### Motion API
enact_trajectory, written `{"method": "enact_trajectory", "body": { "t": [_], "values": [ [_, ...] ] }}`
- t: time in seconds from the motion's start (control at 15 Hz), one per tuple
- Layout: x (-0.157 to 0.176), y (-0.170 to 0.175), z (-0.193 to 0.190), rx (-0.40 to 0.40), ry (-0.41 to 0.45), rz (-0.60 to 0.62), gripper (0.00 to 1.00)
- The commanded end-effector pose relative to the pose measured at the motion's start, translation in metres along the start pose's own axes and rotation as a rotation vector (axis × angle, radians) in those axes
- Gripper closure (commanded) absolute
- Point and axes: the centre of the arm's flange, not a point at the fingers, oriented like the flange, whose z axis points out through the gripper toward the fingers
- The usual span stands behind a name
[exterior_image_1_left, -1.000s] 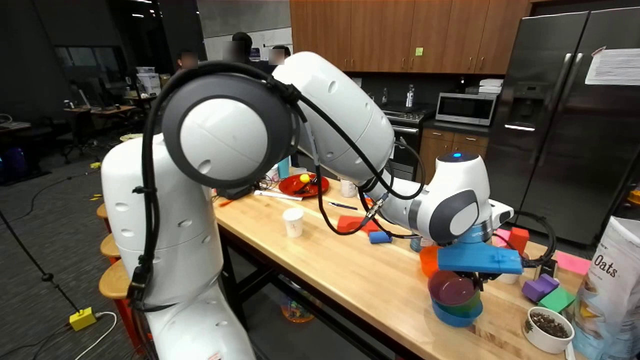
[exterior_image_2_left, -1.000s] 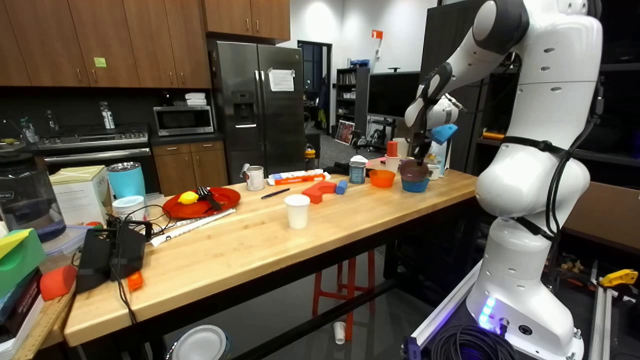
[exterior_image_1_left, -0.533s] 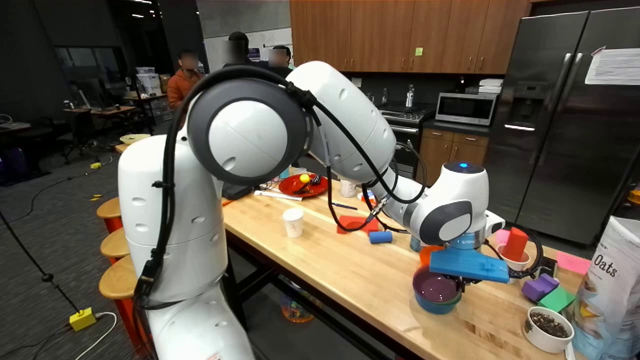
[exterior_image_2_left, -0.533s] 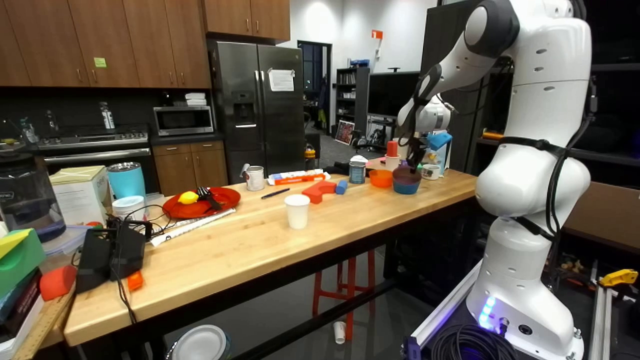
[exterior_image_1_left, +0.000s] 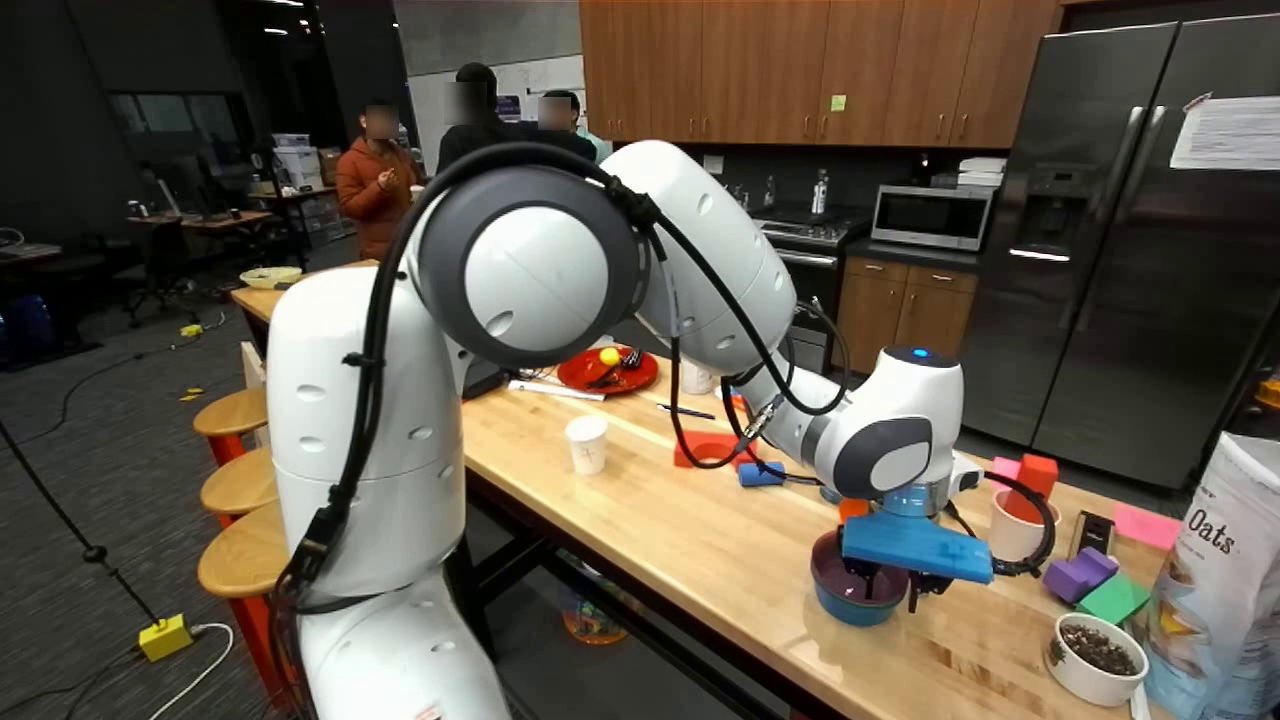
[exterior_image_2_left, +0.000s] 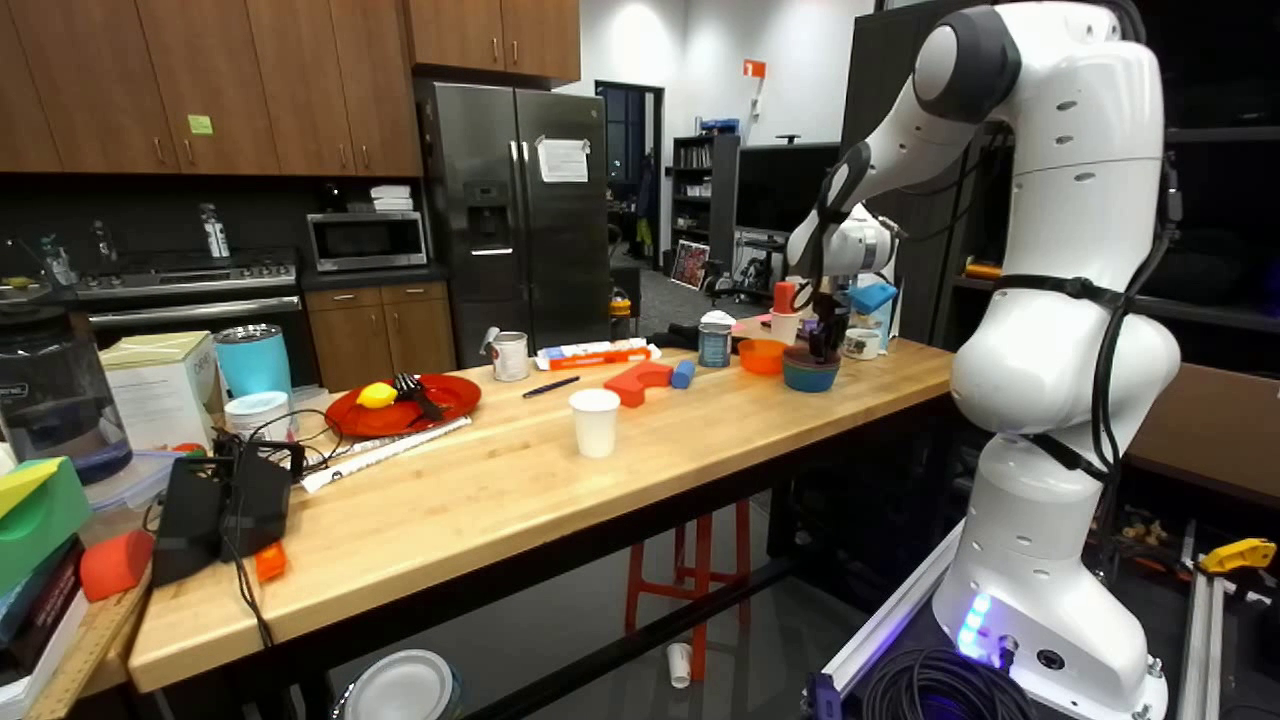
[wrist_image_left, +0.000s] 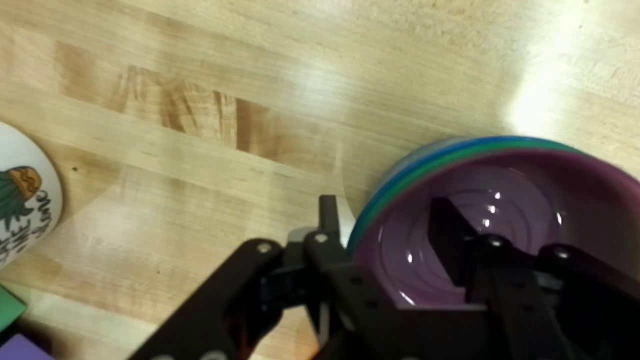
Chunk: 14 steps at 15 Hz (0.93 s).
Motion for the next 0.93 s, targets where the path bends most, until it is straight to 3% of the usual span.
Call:
{"method": "enact_trajectory", "body": {
  "t": [0.0, 0.2, 0.6, 0.87],
  "values": [
    [-0.004, 0.003, -0.005, -0.012, -0.032, 0.0, 0.19],
    [-0.01, 0.005, -0.012, -0.045, -0.051, 0.01, 0.01],
    [-0.013, 0.007, -0.025, -0.087, -0.064, 0.016, 0.0],
    [-0.003, 0.005, -0.019, -0.062, -0.084, -0.007, 0.0]
  ]
}}
